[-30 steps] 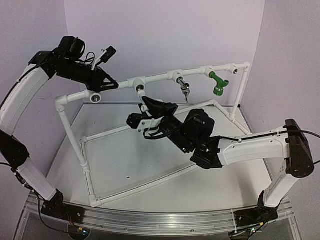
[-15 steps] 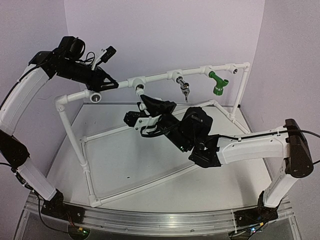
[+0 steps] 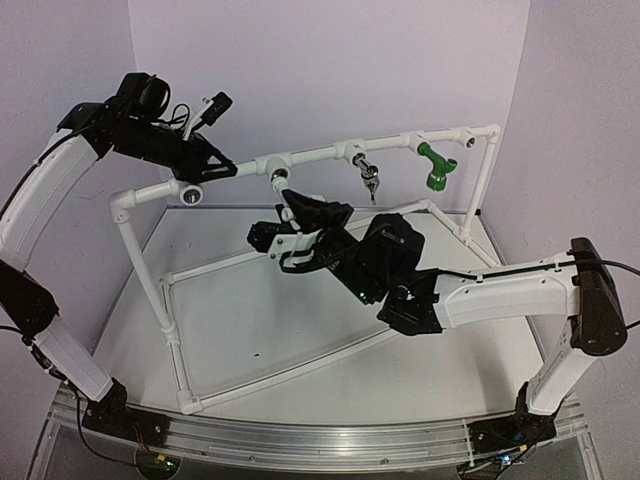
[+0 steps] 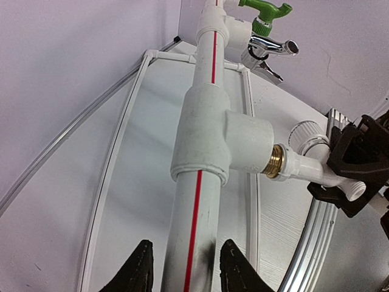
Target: Install the water faucets
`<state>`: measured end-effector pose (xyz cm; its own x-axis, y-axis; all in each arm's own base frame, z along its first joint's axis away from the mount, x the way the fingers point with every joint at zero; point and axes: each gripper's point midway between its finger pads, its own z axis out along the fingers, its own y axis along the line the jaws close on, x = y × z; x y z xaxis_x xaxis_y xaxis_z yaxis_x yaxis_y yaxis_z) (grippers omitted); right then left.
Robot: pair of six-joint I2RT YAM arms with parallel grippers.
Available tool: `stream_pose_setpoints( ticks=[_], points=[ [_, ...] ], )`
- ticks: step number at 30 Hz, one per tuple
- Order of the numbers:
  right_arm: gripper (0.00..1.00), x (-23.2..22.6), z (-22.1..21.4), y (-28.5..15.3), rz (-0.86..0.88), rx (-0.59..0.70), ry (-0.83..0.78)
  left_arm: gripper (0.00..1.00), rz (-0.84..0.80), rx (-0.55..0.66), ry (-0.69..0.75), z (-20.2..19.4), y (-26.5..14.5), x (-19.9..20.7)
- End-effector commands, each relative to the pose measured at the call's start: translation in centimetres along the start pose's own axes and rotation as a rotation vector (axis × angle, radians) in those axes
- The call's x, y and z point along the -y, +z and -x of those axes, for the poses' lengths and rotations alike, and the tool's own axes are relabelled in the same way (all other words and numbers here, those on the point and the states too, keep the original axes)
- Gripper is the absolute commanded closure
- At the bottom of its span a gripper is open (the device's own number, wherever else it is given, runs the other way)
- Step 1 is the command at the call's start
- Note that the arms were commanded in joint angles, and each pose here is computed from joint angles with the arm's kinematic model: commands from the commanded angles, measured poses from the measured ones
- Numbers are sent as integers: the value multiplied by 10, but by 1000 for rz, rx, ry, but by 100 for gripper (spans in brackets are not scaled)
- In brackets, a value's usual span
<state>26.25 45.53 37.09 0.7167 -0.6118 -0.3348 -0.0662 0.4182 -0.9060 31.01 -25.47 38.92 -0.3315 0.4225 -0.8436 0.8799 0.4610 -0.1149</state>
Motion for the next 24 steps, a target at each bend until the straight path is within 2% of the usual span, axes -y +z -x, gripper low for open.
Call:
stream_pose_setpoints(
  ticks=[1,24],
  points=[
    [100,52,-4,1,-110,-37,54,64,-134,-309,-218,-82,34,19],
    [100,52,-6,2,-105,-49,35,64,-141,-309,-218,-81,37,19]
  ],
)
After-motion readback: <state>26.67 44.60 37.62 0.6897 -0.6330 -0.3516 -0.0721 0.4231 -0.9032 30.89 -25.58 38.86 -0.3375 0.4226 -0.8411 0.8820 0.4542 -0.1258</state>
